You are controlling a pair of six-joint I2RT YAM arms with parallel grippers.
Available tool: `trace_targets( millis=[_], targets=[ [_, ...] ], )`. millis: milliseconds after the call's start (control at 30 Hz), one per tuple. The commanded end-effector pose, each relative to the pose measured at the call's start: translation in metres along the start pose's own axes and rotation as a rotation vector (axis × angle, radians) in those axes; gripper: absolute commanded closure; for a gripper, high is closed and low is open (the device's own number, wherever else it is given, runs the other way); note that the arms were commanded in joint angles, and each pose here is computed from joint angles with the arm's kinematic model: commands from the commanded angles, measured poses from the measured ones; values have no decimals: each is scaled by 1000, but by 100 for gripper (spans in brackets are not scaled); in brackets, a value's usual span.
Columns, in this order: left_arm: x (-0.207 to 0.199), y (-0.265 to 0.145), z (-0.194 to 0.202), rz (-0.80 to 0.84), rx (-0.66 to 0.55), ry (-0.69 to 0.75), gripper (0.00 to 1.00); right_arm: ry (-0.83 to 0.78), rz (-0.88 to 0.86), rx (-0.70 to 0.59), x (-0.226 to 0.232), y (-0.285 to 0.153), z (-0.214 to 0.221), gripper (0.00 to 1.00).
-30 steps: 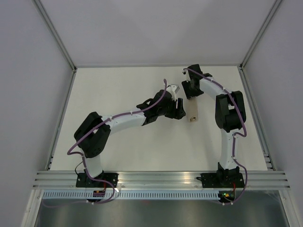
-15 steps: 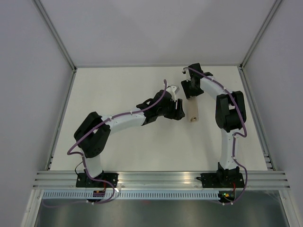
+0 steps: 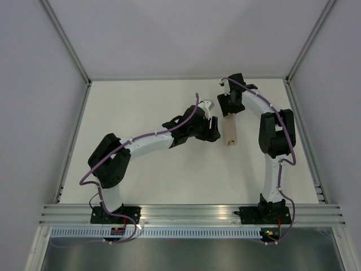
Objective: Fold the napkin, place the utensils inside, and roll it up
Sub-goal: Adjust the napkin at the center of the board, then reset both arms
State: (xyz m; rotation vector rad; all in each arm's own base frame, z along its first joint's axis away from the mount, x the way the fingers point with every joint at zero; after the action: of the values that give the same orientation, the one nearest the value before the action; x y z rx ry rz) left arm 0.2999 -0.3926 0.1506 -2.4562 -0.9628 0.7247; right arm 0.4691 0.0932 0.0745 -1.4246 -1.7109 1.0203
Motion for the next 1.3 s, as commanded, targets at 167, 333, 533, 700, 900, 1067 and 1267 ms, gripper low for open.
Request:
trace_targets(
  millis=[167, 333, 533, 700, 900, 1067, 1267],
  targets=[
    [-6, -6, -20, 39, -32, 44, 30, 6, 4, -79, -2, -38, -25, 32],
    [-6, -10, -22, 37, -36, 47, 30, 36, -53, -126, -5, -61, -39, 32],
    [0, -40, -30, 35, -65, 58, 30, 128, -209, -230, -23, -118, -44, 32],
    [13, -76, -26, 6, -78, 69, 30, 156, -243, -404, -55, -190, -34, 30],
    [26, -131, -19, -42, -144, 61, 27, 175, -283, -514, -69, -247, 15, 24],
    [34, -171, -8, -74, -208, 37, 25, 128, -237, -545, -60, -266, 52, 24],
    [41, -192, 7, -104, -200, 26, 24, 121, -163, -591, -62, -270, 75, 23]
  ],
)
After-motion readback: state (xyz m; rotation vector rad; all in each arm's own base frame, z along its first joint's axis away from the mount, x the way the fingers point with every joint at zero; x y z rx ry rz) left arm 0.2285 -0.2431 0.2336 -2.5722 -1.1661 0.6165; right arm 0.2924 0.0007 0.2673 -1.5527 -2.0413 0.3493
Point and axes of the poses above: each gripper's point midway between its finger pads, its own y axis out along the fingers, its own x axis along the line the jaws close on, z = x × y, the point moved 3 cm from there along -y, back along the fingers, and after that the axes turned 8 degrees about y, right-handed, at the moved point
